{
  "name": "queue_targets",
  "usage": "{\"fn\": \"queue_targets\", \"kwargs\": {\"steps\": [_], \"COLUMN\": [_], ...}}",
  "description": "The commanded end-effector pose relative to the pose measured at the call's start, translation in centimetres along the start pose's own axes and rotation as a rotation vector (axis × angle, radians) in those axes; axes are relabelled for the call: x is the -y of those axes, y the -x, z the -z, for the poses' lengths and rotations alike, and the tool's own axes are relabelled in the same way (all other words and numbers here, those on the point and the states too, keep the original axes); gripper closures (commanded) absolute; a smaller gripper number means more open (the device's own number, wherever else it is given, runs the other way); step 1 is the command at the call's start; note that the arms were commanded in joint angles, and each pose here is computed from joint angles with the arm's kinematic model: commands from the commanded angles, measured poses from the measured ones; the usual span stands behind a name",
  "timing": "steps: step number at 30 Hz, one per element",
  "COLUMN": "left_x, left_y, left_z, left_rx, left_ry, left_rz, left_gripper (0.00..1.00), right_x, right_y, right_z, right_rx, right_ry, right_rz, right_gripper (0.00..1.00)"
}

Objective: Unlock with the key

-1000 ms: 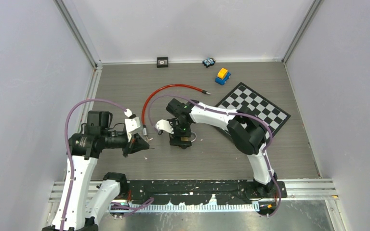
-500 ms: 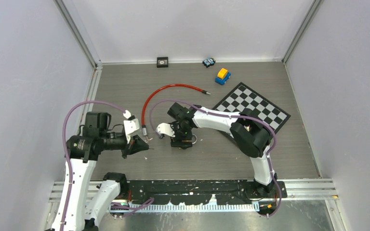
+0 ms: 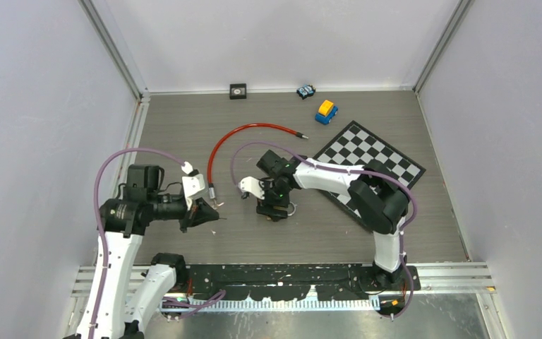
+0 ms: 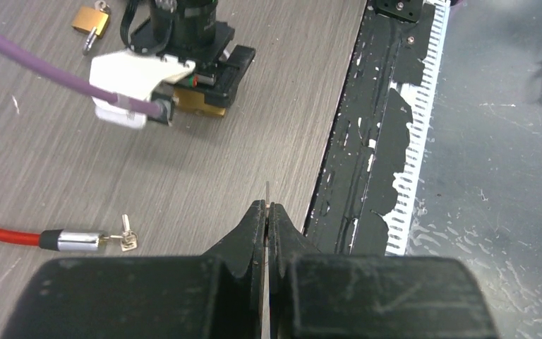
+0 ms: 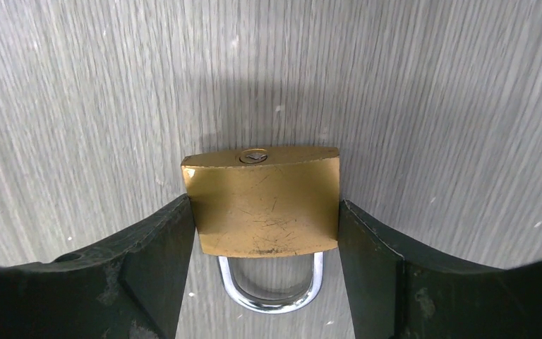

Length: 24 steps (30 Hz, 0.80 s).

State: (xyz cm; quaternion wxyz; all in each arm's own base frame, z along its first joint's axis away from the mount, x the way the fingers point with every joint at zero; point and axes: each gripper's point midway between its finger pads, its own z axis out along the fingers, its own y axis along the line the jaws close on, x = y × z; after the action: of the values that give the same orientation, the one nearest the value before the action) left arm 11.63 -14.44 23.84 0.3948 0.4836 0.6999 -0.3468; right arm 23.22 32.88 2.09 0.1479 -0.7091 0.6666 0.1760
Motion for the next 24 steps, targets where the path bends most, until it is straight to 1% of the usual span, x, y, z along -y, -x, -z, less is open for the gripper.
{"fn": "queue_targets", "kwargs": {"steps": [1, 11, 16, 19, 21, 24], "left_x": [-1.0, -3.7, -5.2, -6.1, -6.6, -7.1], "left_y": [0.6, 1.4, 2.9, 4.5, 5.8, 7.0], "left_z": [-0.9, -2.2, -3.0, -3.3, -3.4, -3.9], "left_rx": [0.052, 0.096, 0.151, 0.188, 0.207, 0.215], "left_ry": [-0.01, 0.013, -0.001, -0.021, -0.045, -0.089], "left_rz": [0.05, 0.139, 0.231, 0.325, 0.436, 0.558], "left_gripper": [1.0, 1.0, 1.0, 1.0, 1.0, 1.0], "right_x": [-0.1, -0.7, -1.3, -2.0, -2.6, -3.9], "right_y": [0.9, 3.4, 5.1, 6.3, 7.2, 8.3], "right_z": [3.4, 8.6, 12.0, 14.7, 16.8, 19.8], "right_rx": [0.102, 0.237, 0.326, 0.372, 0.41, 0.452], "right_ry": [-0.025, -0.063, -0.075, -0.084, -0.092, -0.088], "right_rz": [-0.107, -0.115, -0.116, -0.095, -0.074, -0.038], "right_gripper": [0.98, 0.99, 0.99, 0.99, 0.99, 0.99]}}
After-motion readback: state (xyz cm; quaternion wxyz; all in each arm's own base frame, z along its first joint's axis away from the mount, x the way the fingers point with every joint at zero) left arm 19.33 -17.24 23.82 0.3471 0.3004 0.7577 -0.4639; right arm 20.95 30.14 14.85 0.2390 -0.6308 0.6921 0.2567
